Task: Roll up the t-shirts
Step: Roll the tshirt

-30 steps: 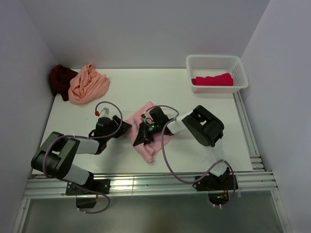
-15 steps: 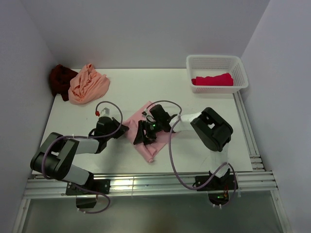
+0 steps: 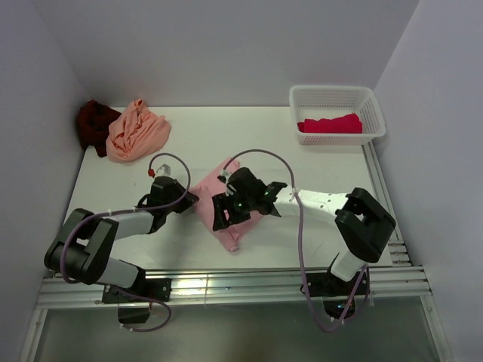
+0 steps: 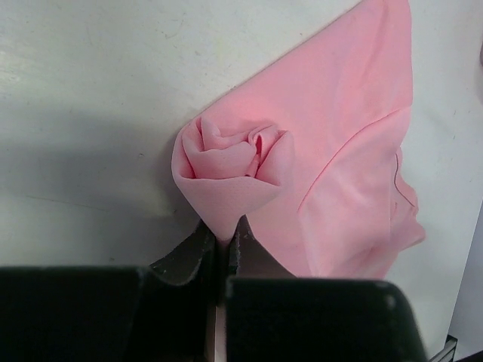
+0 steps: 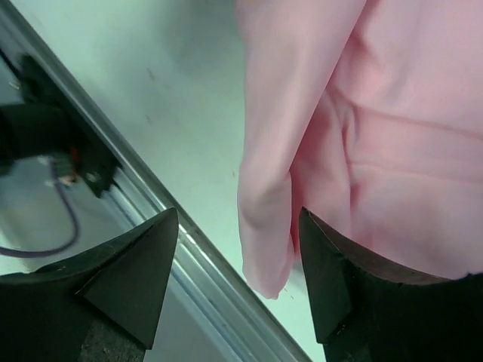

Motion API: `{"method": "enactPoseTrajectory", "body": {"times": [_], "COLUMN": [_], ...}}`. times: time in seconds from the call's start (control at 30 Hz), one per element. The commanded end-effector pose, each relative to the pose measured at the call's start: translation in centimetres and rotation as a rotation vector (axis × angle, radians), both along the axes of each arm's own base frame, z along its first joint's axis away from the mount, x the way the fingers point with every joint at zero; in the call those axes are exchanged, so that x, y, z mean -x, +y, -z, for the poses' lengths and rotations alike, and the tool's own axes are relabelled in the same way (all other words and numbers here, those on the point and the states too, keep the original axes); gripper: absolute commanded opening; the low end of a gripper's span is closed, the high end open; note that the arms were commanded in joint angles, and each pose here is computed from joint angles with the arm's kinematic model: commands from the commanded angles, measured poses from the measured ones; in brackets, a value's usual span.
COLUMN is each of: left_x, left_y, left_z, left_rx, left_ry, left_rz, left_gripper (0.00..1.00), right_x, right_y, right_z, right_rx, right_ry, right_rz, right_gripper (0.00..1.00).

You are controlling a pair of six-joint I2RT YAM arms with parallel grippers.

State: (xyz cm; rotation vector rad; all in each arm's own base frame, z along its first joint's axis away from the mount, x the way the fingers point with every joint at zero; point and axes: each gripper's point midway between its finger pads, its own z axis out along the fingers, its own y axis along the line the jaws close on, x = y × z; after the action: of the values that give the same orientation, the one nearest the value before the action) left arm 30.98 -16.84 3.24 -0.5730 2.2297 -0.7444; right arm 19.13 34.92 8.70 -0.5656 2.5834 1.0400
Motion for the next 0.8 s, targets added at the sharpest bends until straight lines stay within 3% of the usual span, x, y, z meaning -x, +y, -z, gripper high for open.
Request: {"method": "enactPoseTrajectory", "body": {"times": [0.0,0.37,0.43,0.47,0.5,0.6,0.77], "left_x": [-1.0,-0.8,-0.9,-0.9,-0.9,-0.8,-0.5], "left_y": [-0.3,-0.6,-0.7,-0.7,-0.6,-0.6,-0.5], "left_z": [-2.1,-2.3,-2.4,-2.4,-2.4,-2.4,-2.4], "left_rx": [-0.002,0.003,0.005,0.007,0.005,0.008,0.013], "left_ry": [-0.056,-0.037,-0.038,-0.039,-0.039,-0.045,-0.061], "left_rz": [0.009,0.024,0.024,0.023,0.023,0.022,0.025], "left_gripper": [0.0,0.0,0.0,0.0,0.0,0.0,0.01], "right_x": [1.0,2.7,3.1,3.4,3.6,4.6,5.7], "right_y": [-1.1,-0.6,-0.6,-0.4,-0.2,0.9,2.4], "right_z": [1.9,5.5,5.9,6.0,5.8,4.4,2.3], "right_rx": [0.141,0.268,0.286,0.286,0.274,0.198,0.051], "right_ry": [-0.078,-0.117,-0.12,-0.113,-0.104,-0.065,0.04], "right_rz": [-0.036,-0.083,-0.096,-0.106,-0.112,-0.143,-0.17], "right_gripper": [0.72,0.69,0.59,0.49,0.29,0.02,0.0]}}
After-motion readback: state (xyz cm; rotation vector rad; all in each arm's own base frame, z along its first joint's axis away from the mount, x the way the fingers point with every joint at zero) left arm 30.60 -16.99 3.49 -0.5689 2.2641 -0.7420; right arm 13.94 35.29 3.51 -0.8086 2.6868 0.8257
